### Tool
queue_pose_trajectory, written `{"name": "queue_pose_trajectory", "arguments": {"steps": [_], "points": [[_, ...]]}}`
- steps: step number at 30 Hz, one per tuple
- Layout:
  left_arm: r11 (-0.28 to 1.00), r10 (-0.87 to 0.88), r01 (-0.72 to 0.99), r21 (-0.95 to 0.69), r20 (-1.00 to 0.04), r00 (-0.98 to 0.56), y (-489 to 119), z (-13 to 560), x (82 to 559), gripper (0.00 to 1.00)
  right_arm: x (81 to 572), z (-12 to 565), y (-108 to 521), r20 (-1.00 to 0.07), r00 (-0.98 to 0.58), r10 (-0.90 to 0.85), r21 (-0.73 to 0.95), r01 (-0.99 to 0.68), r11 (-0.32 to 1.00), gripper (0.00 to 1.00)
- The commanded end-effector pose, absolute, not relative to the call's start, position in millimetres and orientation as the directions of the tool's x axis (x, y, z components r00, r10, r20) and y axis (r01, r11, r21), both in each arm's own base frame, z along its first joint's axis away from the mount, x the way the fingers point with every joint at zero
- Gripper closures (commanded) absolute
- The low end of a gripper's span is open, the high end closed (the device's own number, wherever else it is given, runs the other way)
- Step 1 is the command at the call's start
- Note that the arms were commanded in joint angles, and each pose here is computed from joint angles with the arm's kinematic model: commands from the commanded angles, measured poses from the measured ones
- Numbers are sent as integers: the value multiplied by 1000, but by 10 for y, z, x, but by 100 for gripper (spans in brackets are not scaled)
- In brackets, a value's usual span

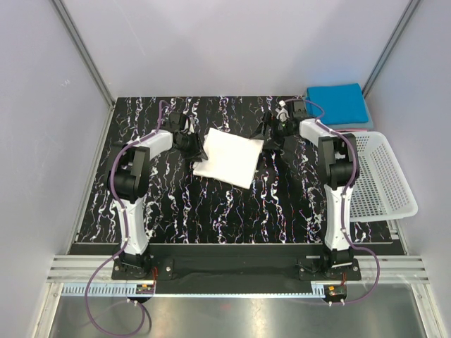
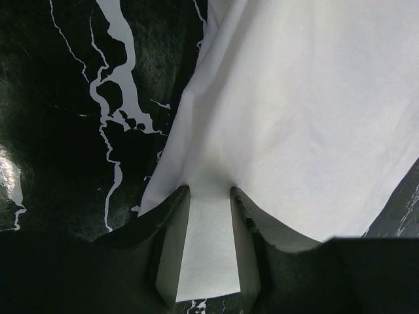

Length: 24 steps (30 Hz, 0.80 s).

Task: Fold and stack the t-shirts
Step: Fold the tshirt

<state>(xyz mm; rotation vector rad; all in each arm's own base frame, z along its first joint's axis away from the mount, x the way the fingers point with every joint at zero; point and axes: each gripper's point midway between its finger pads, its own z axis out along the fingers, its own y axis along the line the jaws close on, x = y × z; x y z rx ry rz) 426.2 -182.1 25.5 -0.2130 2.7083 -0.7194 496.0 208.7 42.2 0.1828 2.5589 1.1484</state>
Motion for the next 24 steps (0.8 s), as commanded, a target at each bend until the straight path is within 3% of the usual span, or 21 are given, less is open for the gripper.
{"name": "queue_pose_trajectory", "arguments": {"steps": [1,16,24], "points": [[917,-209,-114,-384,-216,-954,-1566,-226,4124,61,4784,-182,1873,-207,-964,168,614,5,789,0],[914,-214,-118,-388,-214,-953,-1573,-217,4125,63,4485,-270,1890,-73,-997,28,637,-26,770,2],[914,-218,-125,-385,-210,-953,-1568,-232,4119,64,4425,-274,1899,-36,-999,9,645,-16,764,11]]}}
